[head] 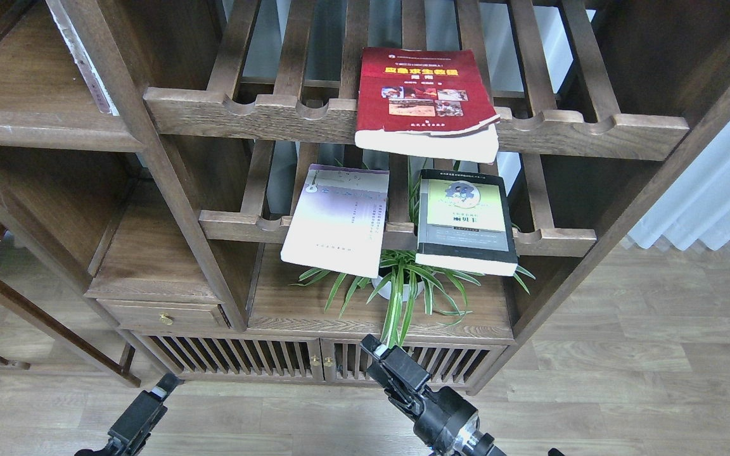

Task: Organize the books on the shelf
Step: 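Raise the right gripper toward the black-framed green book on the lower shelf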

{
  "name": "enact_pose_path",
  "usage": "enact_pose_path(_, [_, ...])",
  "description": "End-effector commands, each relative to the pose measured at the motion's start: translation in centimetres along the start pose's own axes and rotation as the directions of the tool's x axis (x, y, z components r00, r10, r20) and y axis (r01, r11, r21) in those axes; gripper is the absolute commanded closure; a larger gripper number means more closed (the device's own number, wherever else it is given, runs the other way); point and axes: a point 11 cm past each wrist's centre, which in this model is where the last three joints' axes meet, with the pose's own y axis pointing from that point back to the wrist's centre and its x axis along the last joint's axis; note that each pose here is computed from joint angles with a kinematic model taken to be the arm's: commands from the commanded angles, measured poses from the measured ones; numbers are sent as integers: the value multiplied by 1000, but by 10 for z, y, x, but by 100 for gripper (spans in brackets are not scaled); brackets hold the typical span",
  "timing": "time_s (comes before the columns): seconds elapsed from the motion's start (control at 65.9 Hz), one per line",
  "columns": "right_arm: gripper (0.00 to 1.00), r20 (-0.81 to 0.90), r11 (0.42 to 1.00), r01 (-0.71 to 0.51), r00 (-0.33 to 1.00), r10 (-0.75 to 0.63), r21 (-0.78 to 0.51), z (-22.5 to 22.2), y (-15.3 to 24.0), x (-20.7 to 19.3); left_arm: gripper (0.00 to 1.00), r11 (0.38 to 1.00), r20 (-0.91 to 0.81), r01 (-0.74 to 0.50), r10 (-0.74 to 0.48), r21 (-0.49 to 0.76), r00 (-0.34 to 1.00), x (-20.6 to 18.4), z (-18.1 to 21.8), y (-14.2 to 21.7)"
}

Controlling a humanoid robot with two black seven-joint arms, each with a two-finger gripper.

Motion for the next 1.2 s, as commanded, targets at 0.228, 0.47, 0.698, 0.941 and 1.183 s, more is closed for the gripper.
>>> enact_pose_path(0.228, [0,4,995,-91,996,91,-45,10,9,29,0,1000,0,3,-3,-18,1000,-1,4,-2])
enact_pose_path(0.47, [0,2,996,-85,996,85,-23,3,7,27,0,999,37,15,-13,-50,999,-4,25,-11])
enact_pose_path(0.698, [0,77,995,-29,997,22,99,-21,-1,12,0,990,50,-3,10,-138,999,2,57,-9])
enact_pose_path(0.941, [0,91,980,-16,996,-2,198,-33,-2,7,0,985,50,-35,45,-170,998,12,67,-5])
enact_pose_path(1.183, [1,66,962,13,997,-32,273,-51,-11,-3,0,982,54,-72,82,-175,995,24,71,-2])
